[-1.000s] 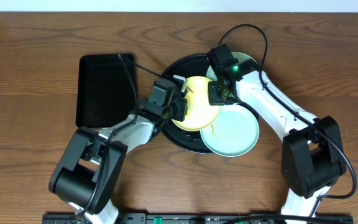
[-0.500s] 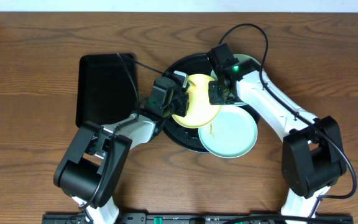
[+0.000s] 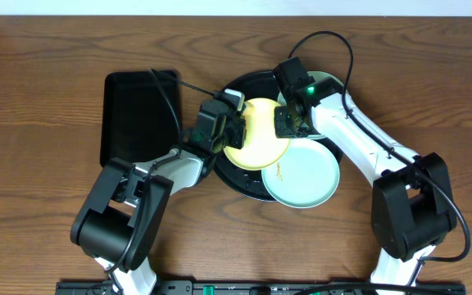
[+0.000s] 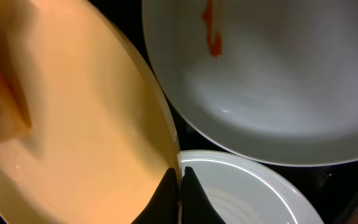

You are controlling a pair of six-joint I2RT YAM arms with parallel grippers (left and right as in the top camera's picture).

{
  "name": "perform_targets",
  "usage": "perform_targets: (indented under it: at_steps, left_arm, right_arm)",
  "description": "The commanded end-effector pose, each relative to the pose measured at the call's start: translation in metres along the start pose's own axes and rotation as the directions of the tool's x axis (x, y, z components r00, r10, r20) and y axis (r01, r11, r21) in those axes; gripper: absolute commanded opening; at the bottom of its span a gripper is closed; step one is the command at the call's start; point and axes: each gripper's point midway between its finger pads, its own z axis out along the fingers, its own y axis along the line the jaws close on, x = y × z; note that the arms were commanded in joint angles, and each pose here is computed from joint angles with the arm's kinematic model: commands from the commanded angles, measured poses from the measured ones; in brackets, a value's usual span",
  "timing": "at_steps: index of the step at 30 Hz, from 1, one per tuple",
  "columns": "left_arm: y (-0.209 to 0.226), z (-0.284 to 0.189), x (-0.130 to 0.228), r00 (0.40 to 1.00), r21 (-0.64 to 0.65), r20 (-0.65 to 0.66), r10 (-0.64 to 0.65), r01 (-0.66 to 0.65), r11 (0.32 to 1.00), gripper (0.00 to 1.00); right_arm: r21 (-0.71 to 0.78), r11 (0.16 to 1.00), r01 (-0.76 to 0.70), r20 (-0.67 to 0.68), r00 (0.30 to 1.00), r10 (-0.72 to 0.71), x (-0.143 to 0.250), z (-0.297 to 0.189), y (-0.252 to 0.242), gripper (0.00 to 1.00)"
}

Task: Clean dirty plates on tray and stack at the side
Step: 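Scrub the yellow plate's surface with the sponge in the left gripper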

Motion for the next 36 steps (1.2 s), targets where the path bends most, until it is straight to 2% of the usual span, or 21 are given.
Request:
perform_targets:
  at_steps: [1,8,15,18,25,36]
  left_arm:
    - [0.014,0.001,0.004,1.0,-0.034,0.002,-0.008,0.008,0.999,0.08]
    - [0.022,0.0,-0.005,0.999,-0.044,0.035,-0.015,0.017,0.999,0.08]
    - [0.011,-0.008,-0.057,0.971,-0.006,0.239,0.013,-0.011,1.0,0.08]
    - [0.009,-0.013,-0.067,0.963,0.0,0.27,0.012,-0.013,1.0,0.08]
    - [0.014,-0.008,-0.041,0.986,-0.017,0.165,-0.004,0.007,1.0,0.08]
    - [0.021,0.014,-0.02,0.989,-0.017,0.144,-0.031,0.034,0.999,0.08]
  right_arm:
    - [-0.012,1.0,0.019,-0.005,1.0,-0.02,0.003,0.0,0.006,0.01]
    - [-0.012,1.0,0.019,-0.005,1.0,-0.02,0.003,0.0,0.006,0.01]
    - [-0.013,1.0,0.02,-0.003,1.0,-0.02,0.003,0.0,0.006,0.01]
    - [-0.012,1.0,0.019,-0.003,1.0,-0.019,0.003,0.0,0.006,0.01]
    - [-0.016,1.0,0.02,0.002,1.0,-0.019,0.002,0.0,0.007,0.01]
    - [-0.017,1.0,0.02,0.005,1.0,-0.02,0.001,0.0,0.007,0.01]
